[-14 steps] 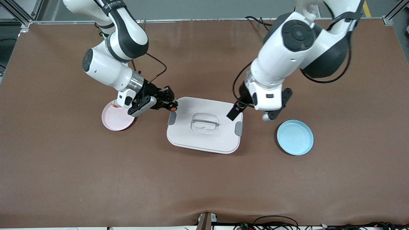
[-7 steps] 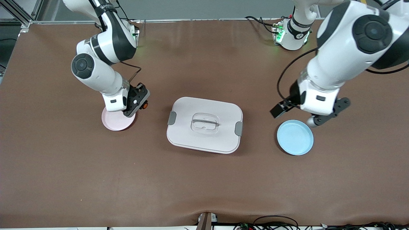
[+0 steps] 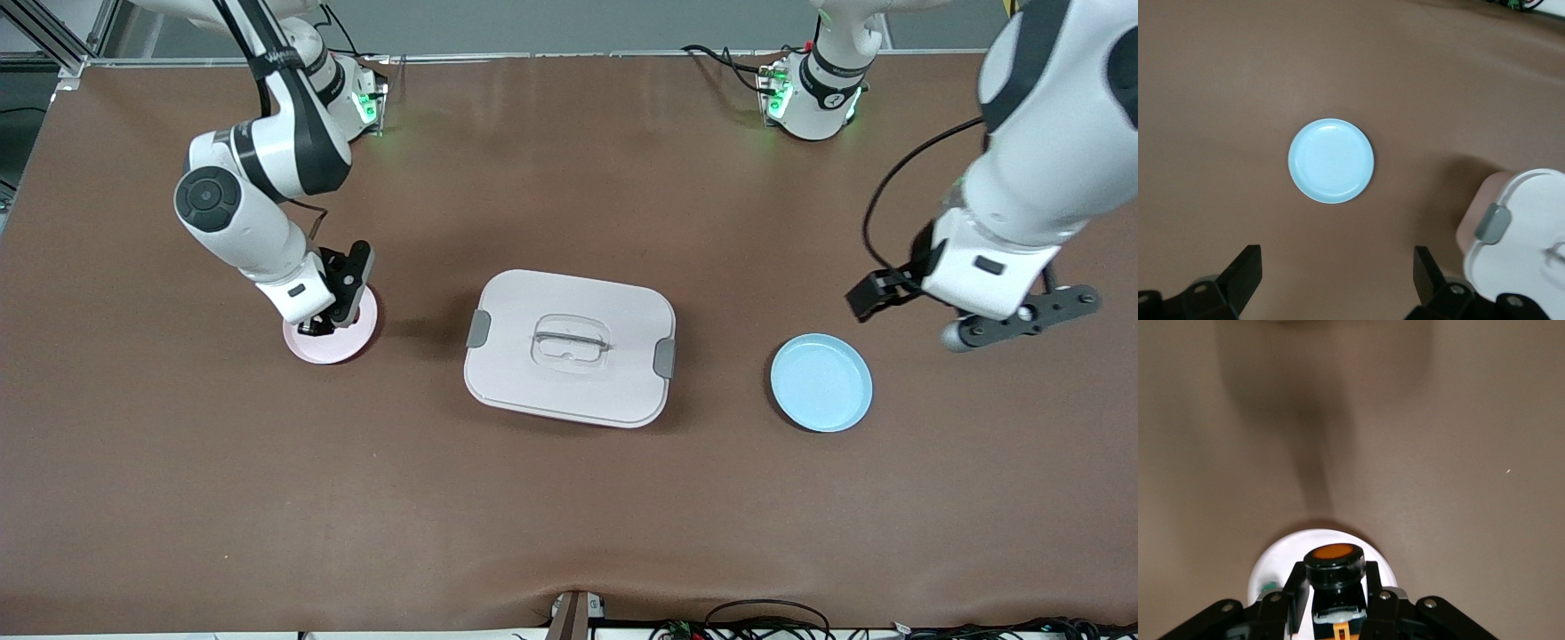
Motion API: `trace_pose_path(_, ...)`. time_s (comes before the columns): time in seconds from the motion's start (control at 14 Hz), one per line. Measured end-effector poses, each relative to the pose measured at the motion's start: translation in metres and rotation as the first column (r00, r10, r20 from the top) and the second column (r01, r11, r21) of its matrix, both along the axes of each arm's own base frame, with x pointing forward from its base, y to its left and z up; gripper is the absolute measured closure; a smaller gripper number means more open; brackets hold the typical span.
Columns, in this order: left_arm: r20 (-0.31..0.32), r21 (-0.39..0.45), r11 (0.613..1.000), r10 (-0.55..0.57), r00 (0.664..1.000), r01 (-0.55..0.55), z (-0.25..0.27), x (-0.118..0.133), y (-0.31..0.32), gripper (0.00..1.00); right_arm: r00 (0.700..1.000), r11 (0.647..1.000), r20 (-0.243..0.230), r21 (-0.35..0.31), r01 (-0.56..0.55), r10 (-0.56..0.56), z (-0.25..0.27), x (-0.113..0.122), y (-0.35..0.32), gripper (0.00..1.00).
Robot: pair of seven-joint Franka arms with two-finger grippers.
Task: Transfer orange switch to right arm and place
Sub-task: 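Move the switch over the white dish while the left gripper withdraws, then lower the switch onto the white dish and open the right gripper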
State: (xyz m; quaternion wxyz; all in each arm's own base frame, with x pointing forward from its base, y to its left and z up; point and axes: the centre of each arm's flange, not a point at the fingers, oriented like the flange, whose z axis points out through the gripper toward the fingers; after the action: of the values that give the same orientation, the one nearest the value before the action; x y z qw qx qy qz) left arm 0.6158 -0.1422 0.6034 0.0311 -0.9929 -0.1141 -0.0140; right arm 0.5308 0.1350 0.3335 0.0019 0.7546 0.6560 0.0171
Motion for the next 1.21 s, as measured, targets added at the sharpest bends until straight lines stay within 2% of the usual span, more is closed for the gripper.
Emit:
trace_pose_path(0.14,-0.011,0.008,0.999,-0.049,0.999,0.049,0.008,0.0,0.031,0.0,0.996,0.997,0.039,-0.002,-0.08,0.08,-0.024,-0.007,-0.031,0.61)
trace_pose_path(0.28,-0.026,0.015,0.997,-0.081,0.996,0.082,0.015,-0.004,0.048,0.0,0.99,0.992,0.054,-0.009,-0.127,0.127,-0.039,-0.015,-0.052,0.61)
trace_pose_path(0.5,-0.04,0.022,0.993,-0.111,0.993,0.112,0.023,-0.012,0.052,0.0,0.988,0.99,0.065,-0.012,-0.143,0.143,-0.059,-0.03,-0.059,0.61)
trace_pose_path(0.78,-0.053,0.031,0.993,-0.111,0.992,0.112,0.033,-0.022,0.054,0.0,0.981,0.989,0.128,-0.014,-0.146,0.147,-0.075,-0.046,-0.06,0.61)
trace_pose_path(0.93,-0.053,0.032,0.992,-0.118,0.992,0.119,0.035,-0.024,0.052,0.0,0.98,0.989,0.127,-0.014,-0.15,0.151,-0.083,-0.052,-0.059,0.61)
trace_pose_path(1.21,-0.064,0.034,0.987,-0.157,0.985,0.16,0.036,-0.034,0.053,0.0,0.985,0.988,0.081,-0.015,-0.153,0.153,-0.105,-0.057,-0.059,0.61)
